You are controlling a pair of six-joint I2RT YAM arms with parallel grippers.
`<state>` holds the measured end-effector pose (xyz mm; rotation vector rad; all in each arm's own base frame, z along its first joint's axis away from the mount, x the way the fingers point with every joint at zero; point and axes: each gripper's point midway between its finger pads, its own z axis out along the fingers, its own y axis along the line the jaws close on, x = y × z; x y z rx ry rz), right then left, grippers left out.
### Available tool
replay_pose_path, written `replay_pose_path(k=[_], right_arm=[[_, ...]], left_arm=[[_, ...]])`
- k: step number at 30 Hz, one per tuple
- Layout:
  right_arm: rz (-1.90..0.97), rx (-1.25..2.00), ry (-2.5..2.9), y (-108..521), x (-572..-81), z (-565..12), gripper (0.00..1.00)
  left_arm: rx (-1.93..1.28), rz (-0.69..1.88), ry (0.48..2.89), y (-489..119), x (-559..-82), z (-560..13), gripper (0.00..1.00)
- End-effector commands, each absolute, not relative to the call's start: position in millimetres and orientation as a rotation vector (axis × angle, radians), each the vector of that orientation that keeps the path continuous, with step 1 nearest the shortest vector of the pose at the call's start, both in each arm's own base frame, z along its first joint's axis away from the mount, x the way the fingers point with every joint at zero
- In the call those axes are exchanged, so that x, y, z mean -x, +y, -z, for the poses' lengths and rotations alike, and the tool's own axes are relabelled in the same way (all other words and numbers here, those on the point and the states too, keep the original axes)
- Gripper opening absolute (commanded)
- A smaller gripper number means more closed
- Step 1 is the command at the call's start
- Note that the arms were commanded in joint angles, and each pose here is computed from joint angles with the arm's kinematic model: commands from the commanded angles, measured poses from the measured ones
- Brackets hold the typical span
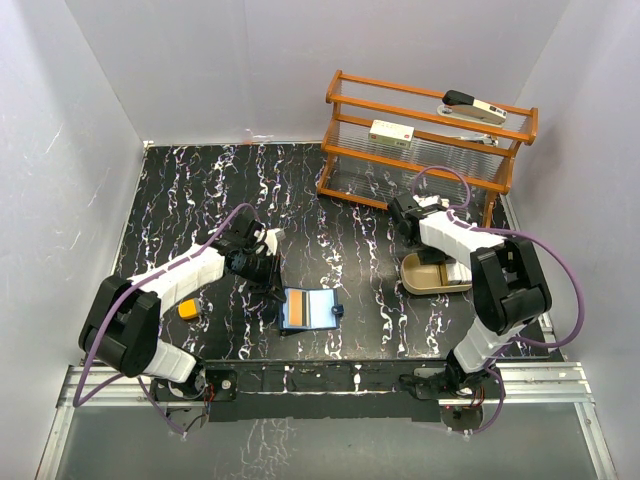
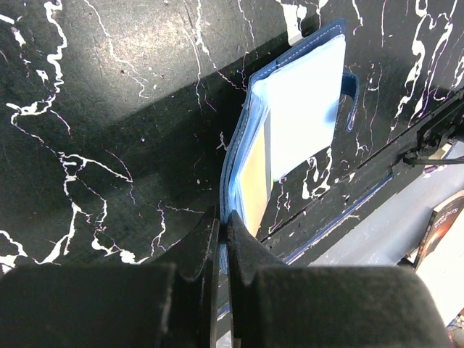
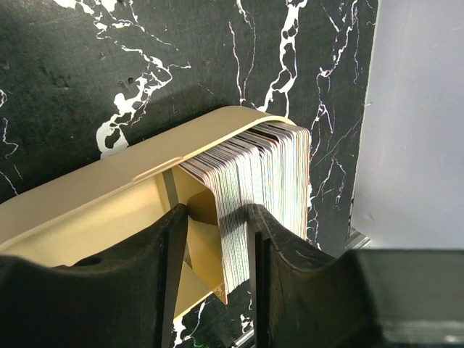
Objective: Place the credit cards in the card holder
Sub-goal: Pick up the credit card from the storage box.
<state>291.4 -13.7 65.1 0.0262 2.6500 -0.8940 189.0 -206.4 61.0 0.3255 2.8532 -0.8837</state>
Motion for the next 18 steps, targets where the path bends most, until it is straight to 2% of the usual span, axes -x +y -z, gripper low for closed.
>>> replay_pose_path(k=[1,18], right_arm=[[0.91,-0.094,2.557,-20,-303,-87,0.31],[0.861,-0.117,2.551,-15,-305,-99,0.18]], left_arm=[[-0.328,0.89,2.817,-206,-193,-72,0.0],[-0.302,0.852,2.828,-202,-193,-68,0.0]])
